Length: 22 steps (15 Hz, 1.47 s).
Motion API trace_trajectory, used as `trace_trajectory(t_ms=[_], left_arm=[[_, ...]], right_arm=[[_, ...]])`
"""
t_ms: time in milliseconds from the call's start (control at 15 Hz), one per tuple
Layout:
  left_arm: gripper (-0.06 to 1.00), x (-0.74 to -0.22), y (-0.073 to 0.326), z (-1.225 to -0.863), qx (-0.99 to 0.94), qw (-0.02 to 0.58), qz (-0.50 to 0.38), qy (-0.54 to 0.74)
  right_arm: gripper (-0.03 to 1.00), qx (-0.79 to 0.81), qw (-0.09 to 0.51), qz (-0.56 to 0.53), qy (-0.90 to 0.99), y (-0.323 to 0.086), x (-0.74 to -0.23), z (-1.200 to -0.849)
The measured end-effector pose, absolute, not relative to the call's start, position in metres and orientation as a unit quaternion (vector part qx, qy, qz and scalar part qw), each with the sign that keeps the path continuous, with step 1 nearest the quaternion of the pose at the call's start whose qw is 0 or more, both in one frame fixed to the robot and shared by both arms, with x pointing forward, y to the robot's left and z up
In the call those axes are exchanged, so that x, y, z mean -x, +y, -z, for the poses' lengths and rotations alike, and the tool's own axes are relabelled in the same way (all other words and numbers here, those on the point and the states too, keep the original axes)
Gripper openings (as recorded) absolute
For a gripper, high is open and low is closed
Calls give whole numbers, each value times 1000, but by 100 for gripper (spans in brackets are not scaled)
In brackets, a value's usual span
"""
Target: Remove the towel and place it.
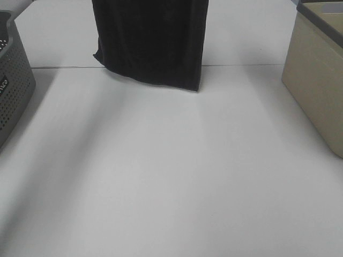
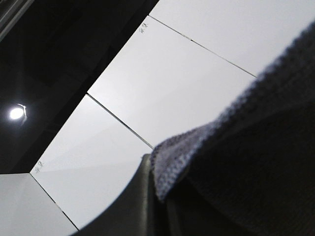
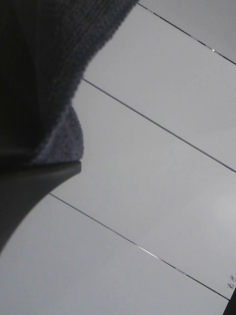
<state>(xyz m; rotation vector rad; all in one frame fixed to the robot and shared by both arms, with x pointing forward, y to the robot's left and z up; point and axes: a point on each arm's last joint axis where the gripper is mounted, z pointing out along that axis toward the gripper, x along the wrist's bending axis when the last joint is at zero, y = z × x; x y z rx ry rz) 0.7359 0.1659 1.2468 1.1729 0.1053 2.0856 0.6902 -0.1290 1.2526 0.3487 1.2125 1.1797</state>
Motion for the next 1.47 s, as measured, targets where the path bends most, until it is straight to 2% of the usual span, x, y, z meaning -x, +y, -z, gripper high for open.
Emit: trace_trajectory(t_ms=[1200,1467], left_arm=[[0,-747,165,-1231,-503,355,-786,61],[0,-751,166,-1223,-541,354,-758,89]], right_arm=[[2,-191,632,-538,524,-144,-696,-1252],[2,-236,597,-525,558,-146,-700,-1242]])
